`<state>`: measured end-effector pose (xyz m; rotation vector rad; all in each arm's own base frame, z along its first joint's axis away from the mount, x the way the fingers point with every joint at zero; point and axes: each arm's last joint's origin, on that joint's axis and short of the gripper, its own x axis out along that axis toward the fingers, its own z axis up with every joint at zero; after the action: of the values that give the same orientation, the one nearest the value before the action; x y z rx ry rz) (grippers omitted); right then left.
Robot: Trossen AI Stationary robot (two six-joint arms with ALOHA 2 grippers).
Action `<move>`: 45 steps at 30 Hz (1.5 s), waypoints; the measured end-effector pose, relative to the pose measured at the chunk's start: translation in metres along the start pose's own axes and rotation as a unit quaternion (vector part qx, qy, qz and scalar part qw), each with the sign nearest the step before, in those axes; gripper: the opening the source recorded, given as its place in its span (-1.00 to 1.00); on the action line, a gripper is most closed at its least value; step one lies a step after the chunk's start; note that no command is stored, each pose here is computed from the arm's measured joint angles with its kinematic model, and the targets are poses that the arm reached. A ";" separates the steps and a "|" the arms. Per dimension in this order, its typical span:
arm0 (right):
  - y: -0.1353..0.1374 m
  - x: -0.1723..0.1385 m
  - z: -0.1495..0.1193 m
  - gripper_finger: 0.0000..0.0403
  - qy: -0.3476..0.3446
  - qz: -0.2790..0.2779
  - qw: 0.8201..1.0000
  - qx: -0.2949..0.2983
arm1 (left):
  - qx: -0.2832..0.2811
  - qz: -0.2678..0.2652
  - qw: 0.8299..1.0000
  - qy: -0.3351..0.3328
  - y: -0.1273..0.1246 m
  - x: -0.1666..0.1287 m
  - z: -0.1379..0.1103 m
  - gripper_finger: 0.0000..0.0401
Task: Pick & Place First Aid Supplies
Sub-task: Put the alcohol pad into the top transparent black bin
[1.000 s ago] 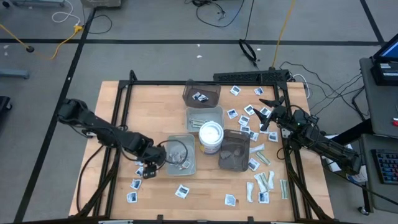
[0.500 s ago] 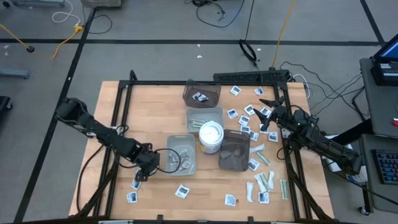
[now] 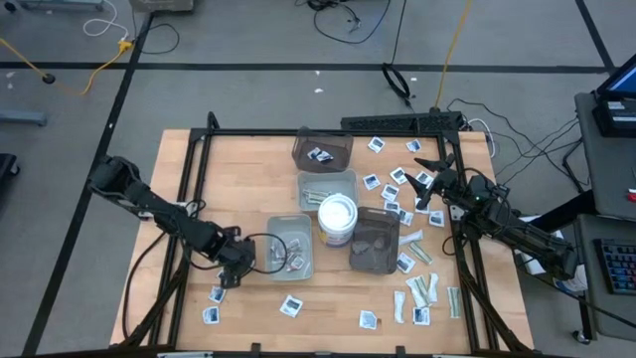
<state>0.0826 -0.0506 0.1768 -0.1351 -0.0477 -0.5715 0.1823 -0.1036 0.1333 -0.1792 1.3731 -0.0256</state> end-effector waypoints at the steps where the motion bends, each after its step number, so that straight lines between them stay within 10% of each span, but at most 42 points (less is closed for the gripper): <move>1: 0.000 0.000 0.000 0.31 0.000 0.000 1.000 0.000 | -0.006 0.001 1.000 0.000 0.000 0.000 0.000 -0.31; 10: 0.000 0.000 0.000 0.31 0.000 0.000 1.000 0.000 | -0.024 -0.027 0.999 -0.019 0.000 -0.011 0.000 -0.95; 20: 0.000 0.000 0.000 0.31 0.000 0.000 1.000 0.000 | -0.031 -0.150 0.979 -0.134 0.006 -0.073 -0.004 -0.98; 32: 0.000 0.000 0.000 0.31 0.000 0.000 1.000 0.000 | 0.003 -0.320 0.912 -0.256 0.009 -0.129 -0.014 -0.97; 41: 0.000 0.000 0.000 0.31 0.000 0.000 1.000 0.000 | 0.048 -0.444 0.823 -0.352 0.006 -0.169 -0.017 -0.99; 45: 0.000 0.000 0.000 0.31 0.000 0.000 1.000 0.000 | 0.047 -0.452 0.815 -0.360 0.007 -0.173 -0.018 -0.99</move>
<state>0.0826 -0.0506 0.1768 -0.1349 -0.0470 -0.5711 0.1303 -0.0778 0.2970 -0.6769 0.4221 -0.7523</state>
